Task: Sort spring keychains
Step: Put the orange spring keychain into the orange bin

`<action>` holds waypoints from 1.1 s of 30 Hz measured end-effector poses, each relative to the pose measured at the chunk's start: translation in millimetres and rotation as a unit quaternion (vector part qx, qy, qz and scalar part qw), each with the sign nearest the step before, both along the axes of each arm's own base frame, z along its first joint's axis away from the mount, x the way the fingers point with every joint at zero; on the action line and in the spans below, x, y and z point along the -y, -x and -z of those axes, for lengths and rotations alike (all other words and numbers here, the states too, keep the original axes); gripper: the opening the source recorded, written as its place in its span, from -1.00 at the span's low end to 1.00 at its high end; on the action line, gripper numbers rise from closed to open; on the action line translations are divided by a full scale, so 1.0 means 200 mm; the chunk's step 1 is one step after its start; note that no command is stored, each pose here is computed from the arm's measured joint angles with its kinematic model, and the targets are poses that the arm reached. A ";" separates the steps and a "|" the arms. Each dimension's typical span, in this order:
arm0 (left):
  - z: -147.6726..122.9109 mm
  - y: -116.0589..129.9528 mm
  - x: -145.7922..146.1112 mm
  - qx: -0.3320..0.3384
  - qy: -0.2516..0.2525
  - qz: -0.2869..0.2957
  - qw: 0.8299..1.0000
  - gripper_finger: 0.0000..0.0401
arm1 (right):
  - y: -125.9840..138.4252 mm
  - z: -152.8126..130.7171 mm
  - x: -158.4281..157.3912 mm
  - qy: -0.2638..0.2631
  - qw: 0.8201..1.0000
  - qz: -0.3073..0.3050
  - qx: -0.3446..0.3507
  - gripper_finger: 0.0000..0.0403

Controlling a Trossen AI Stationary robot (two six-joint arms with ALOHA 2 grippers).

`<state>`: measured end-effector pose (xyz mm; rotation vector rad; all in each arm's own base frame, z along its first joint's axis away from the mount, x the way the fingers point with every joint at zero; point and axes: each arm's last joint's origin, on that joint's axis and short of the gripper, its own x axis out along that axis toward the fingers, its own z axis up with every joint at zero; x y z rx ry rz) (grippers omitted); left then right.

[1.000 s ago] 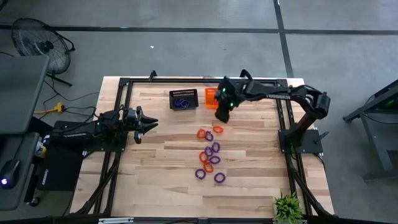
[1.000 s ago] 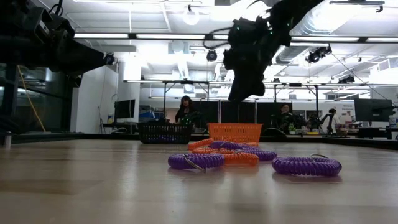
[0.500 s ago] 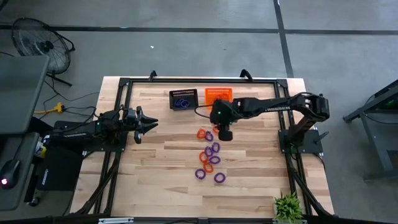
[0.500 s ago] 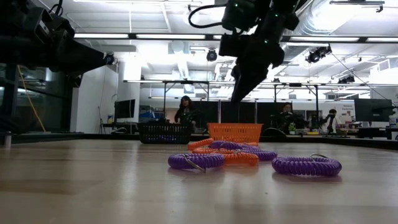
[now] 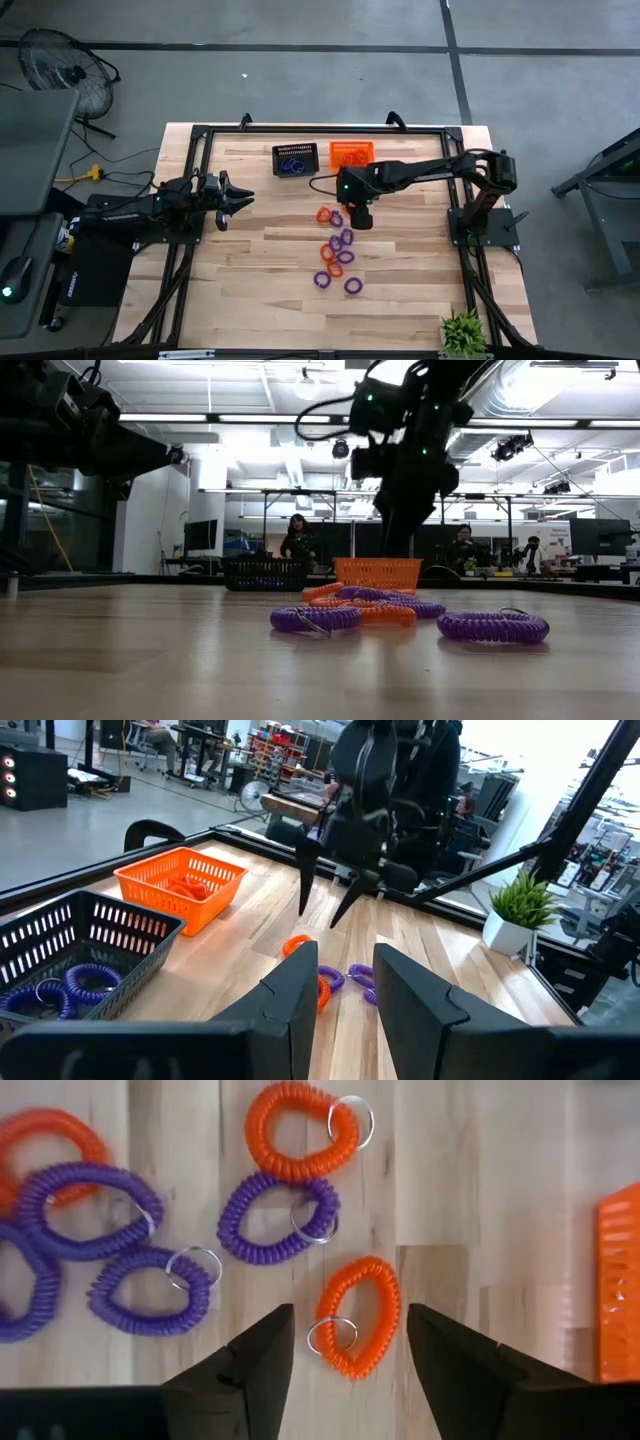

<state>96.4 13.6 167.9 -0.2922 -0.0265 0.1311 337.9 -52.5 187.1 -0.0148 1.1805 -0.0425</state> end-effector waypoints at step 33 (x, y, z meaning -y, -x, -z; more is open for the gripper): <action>0.00 0.00 0.00 0.000 0.000 0.000 1.000 -0.51 | -0.07 0.29 0.01 -0.034 0.996 0.052 -0.064 -0.15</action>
